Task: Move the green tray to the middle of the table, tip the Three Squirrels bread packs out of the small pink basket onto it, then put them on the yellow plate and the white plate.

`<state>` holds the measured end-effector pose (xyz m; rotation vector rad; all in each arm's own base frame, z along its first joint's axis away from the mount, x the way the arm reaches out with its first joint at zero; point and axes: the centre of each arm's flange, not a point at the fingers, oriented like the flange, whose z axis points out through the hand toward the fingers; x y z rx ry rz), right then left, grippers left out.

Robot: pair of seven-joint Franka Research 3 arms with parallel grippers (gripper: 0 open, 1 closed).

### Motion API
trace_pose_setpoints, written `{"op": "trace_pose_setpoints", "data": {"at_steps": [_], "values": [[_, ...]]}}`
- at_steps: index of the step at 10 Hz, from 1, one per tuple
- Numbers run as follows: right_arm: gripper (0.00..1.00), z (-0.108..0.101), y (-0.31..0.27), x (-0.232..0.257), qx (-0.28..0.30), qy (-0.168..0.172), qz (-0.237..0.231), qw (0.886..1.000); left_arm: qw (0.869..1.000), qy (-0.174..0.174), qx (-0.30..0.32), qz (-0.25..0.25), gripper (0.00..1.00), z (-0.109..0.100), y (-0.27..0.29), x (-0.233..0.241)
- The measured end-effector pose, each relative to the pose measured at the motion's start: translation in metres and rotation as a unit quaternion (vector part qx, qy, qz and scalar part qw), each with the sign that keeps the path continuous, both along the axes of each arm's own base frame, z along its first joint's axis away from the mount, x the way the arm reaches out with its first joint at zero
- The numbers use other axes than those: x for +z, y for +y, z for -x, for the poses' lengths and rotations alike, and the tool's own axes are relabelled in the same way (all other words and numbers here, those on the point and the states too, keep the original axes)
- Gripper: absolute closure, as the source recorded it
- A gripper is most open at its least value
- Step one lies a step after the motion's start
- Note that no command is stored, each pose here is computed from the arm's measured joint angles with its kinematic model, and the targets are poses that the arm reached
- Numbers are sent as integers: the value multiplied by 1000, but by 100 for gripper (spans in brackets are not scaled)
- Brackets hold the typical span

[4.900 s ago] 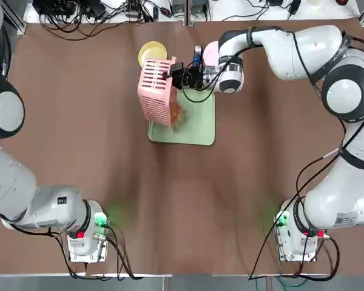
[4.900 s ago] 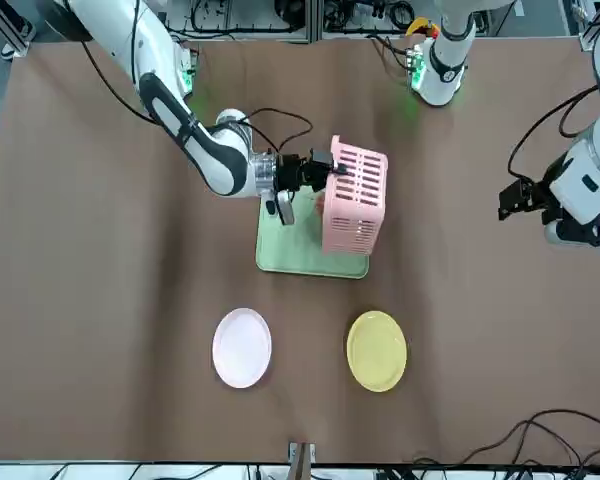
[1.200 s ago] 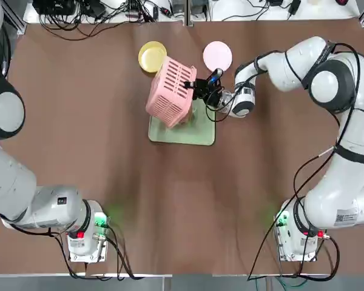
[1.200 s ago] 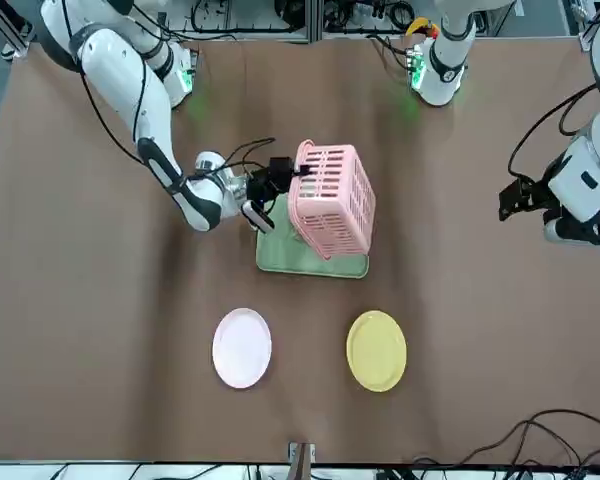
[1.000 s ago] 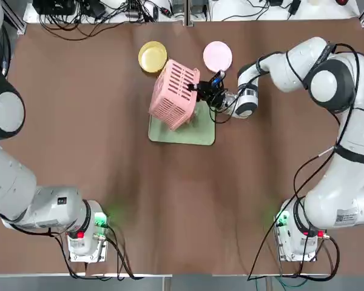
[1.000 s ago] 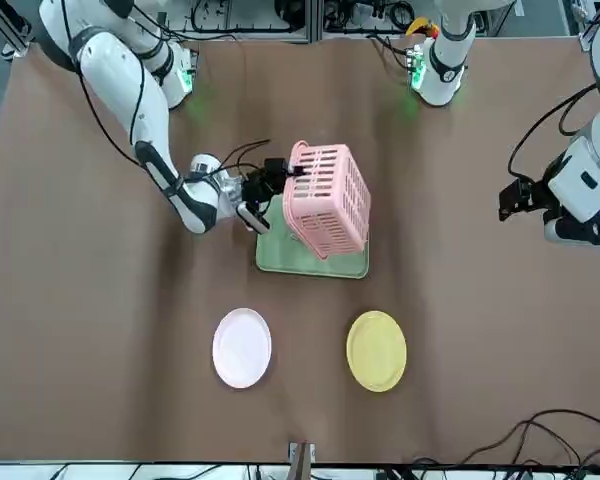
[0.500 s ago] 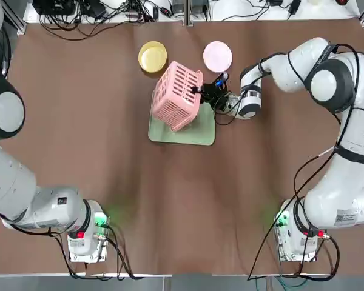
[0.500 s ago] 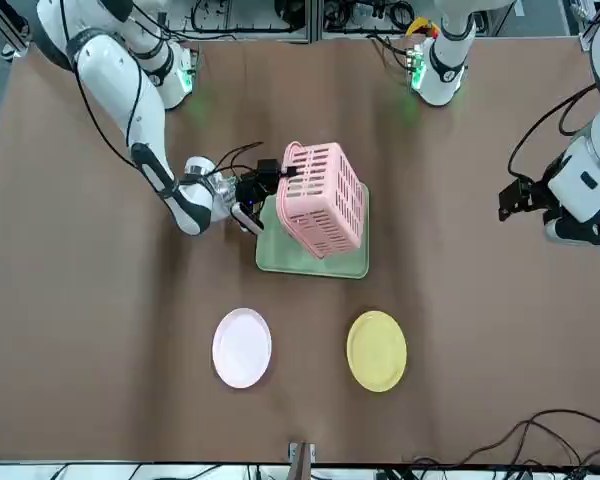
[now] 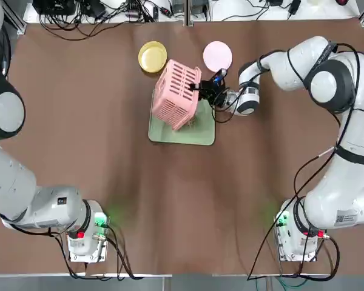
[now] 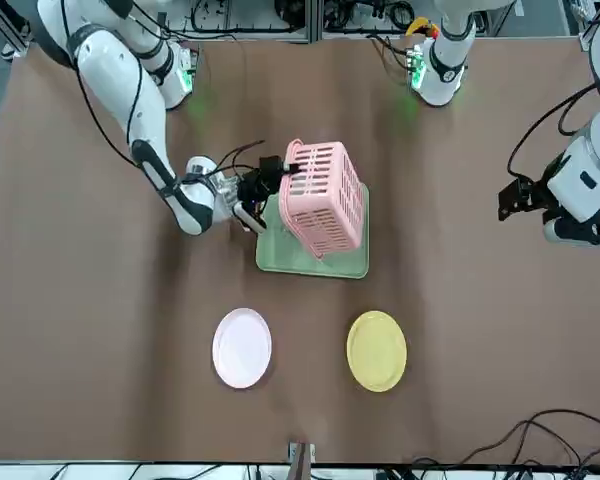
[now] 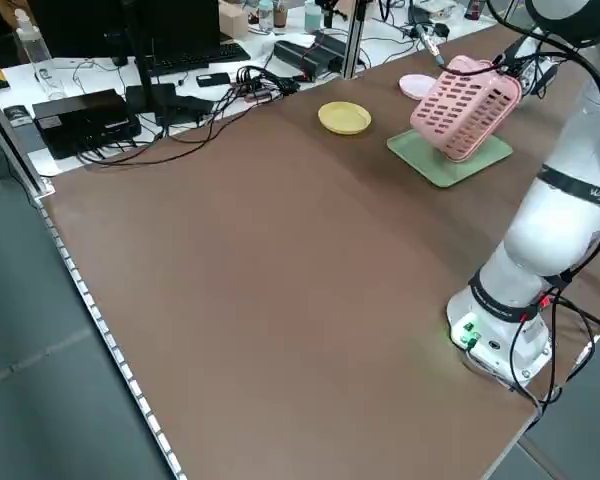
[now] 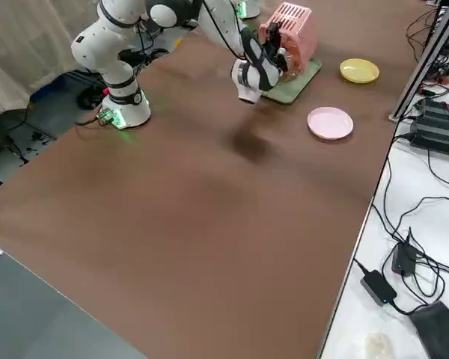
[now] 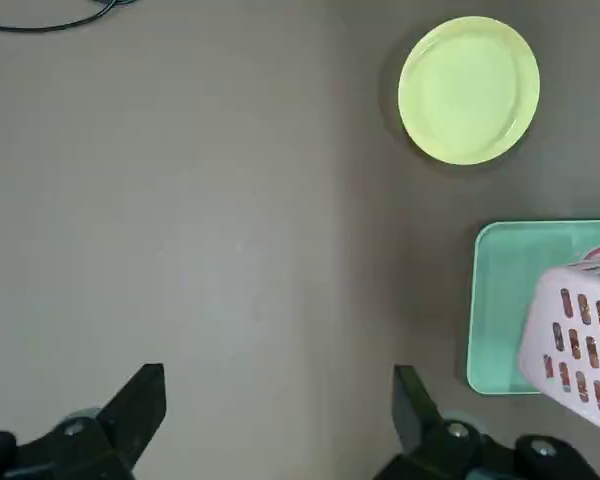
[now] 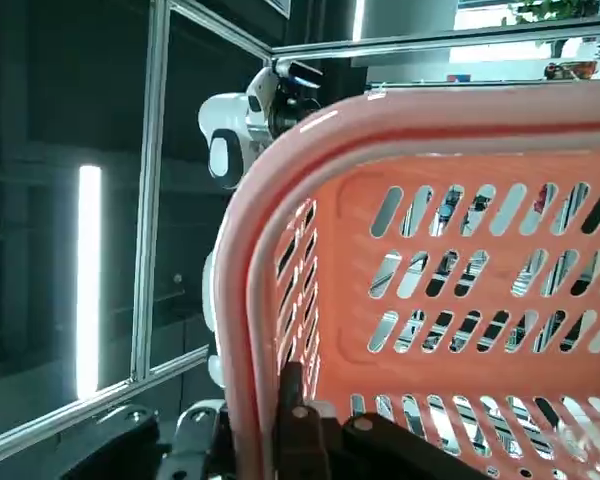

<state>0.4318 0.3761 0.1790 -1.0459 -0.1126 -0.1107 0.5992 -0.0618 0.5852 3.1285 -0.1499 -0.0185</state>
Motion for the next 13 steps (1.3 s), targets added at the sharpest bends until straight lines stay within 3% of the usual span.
{"op": "trace_pose_setpoints", "data": {"at_steps": [10, 13], "values": [[93, -23, 50, -3, -2, -24, -59, 998, 1000, 1, 11, -2, 0, 0, -8, -1], [93, -20, 60, 1, -2, -23, -69, 997, 1000, 1, 15, -3, 0, 0, -3, -1]]}}
